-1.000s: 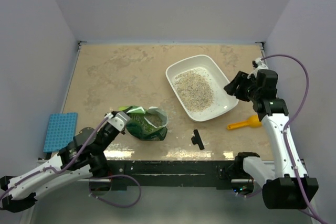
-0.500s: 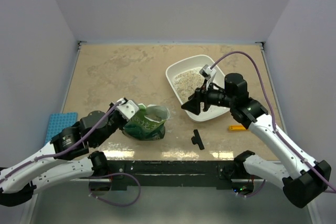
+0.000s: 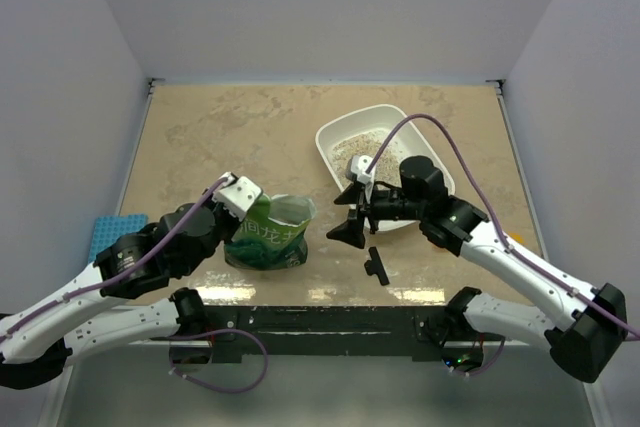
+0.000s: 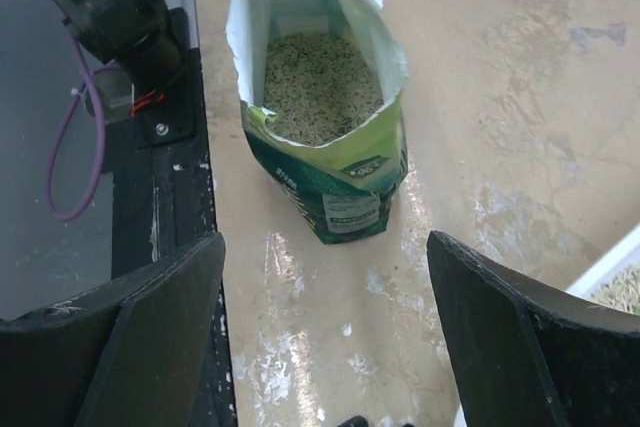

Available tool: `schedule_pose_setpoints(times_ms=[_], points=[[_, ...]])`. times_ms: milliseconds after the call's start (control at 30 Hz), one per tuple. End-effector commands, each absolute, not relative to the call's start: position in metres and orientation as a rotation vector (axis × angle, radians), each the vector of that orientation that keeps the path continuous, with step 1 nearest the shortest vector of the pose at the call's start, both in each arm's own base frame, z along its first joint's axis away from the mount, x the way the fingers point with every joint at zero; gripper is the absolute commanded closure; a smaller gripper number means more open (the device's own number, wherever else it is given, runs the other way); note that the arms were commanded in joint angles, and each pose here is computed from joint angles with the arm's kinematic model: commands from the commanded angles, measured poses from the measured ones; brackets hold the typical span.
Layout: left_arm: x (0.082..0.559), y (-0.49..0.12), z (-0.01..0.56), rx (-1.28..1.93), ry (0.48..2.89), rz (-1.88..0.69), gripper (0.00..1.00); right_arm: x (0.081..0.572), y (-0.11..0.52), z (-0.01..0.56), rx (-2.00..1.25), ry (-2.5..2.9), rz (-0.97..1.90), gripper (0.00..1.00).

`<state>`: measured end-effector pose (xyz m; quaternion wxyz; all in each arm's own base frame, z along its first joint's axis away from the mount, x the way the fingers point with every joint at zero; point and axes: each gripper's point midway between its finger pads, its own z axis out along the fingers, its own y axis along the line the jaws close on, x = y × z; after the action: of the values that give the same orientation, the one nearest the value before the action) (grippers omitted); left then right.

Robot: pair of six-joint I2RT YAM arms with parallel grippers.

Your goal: Fill the litter box with clean litter

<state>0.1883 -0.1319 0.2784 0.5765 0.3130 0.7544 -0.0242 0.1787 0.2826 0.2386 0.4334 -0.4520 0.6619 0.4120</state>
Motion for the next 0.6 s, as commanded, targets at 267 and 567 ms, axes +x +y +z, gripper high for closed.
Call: schedule_pose_setpoints(times_ms=[267,567], points=[[0.191,-0.117,0.333,0.449,1.624,-0.180,1.00,0.190,0.319,0.227,-1.342,1.417,1.011,0.09],[0.189,-0.122,0.326,0.474,1.629,-0.199,1.00,0.186,0.342,0.235,-1.415,1.243,1.124,0.01]])
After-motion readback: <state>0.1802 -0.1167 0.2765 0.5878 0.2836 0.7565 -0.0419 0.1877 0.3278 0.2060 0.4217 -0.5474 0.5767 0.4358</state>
